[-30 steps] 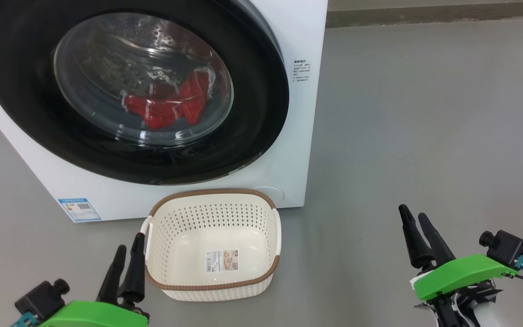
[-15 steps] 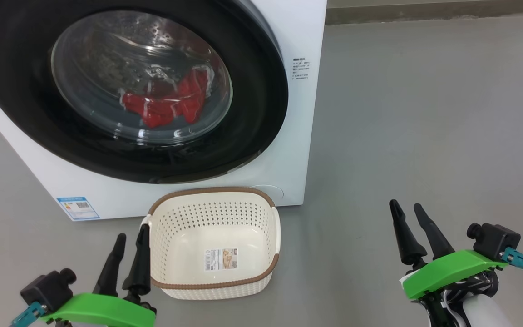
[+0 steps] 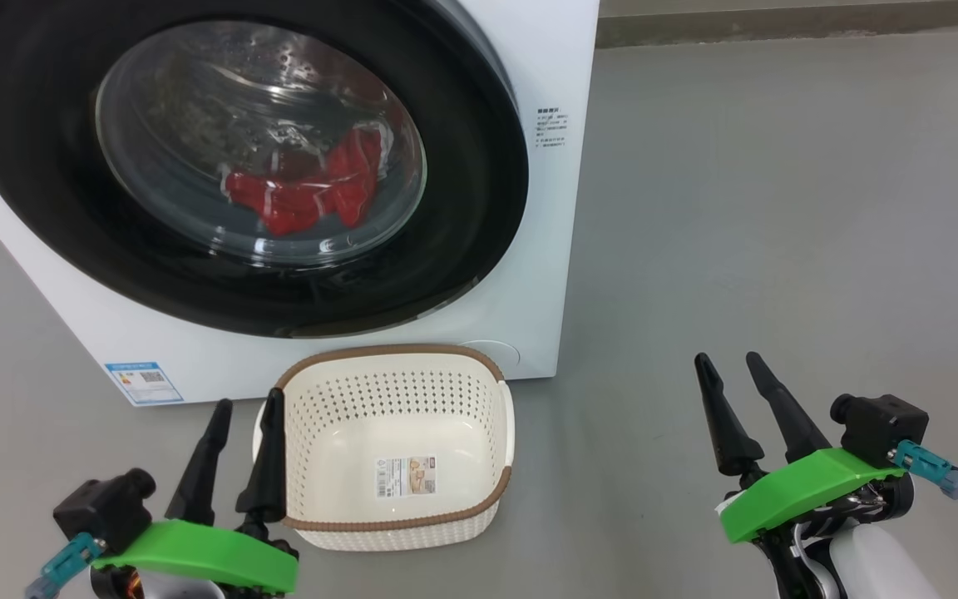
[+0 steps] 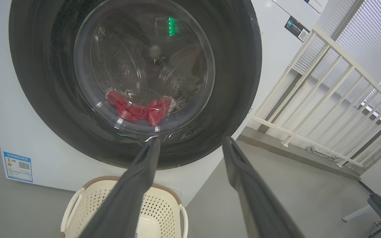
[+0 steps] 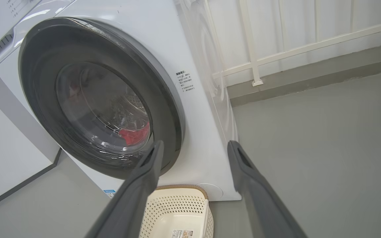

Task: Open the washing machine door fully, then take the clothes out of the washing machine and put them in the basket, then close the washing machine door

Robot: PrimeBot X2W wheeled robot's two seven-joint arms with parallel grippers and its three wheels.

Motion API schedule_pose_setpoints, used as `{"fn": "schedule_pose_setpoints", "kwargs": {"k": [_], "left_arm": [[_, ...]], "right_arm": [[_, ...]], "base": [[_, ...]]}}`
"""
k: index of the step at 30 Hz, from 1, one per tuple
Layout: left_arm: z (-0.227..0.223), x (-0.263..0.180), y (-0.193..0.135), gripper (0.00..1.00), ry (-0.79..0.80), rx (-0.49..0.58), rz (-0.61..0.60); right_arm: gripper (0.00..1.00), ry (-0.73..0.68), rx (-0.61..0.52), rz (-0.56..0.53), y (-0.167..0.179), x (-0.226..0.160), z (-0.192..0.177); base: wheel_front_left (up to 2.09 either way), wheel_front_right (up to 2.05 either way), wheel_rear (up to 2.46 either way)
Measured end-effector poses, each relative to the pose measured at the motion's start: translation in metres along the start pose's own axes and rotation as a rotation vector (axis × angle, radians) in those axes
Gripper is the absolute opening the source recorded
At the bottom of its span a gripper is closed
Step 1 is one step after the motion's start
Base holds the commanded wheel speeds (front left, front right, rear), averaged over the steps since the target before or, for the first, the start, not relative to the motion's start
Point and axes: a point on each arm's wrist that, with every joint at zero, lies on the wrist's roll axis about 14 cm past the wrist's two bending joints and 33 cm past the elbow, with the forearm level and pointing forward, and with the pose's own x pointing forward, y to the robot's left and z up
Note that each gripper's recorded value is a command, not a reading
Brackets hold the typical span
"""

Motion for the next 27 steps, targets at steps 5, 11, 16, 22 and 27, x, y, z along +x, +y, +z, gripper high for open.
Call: {"fn": "schedule_pose_setpoints", "kwargs": {"k": [5, 11, 16, 22, 27], "left_arm": [[0.003, 0.001, -0.004, 1.0, -0.01, 0.053, -0.017], [0.004, 0.001, -0.008, 1.0, -0.023, 0.115, -0.032], [0.006, 0.002, -0.012, 1.0, -0.033, 0.169, -0.048], [0.01, 0.006, -0.019, 1.0, -0.053, 0.232, -0.074], [0.012, 0.008, -0.023, 1.0, -0.067, 0.277, -0.091]], "right_arm": [[1.0, -0.011, -0.057, 0.018, 0.004, 0.0, 0.002], [1.0, -0.031, -0.134, 0.05, 0.012, 0.004, 0.008], [1.0, -0.032, -0.193, 0.064, 0.014, 0.004, 0.007], [1.0, -0.049, -0.269, 0.091, 0.021, 0.008, 0.012], [1.0, -0.056, -0.331, 0.105, 0.022, 0.01, 0.014]], "base": [[0.0, 0.0, 0.0], [0.0, 0.0, 0.0], [0.0, 0.0, 0.0], [0.0, 0.0, 0.0], [0.0, 0.0, 0.0]]}}
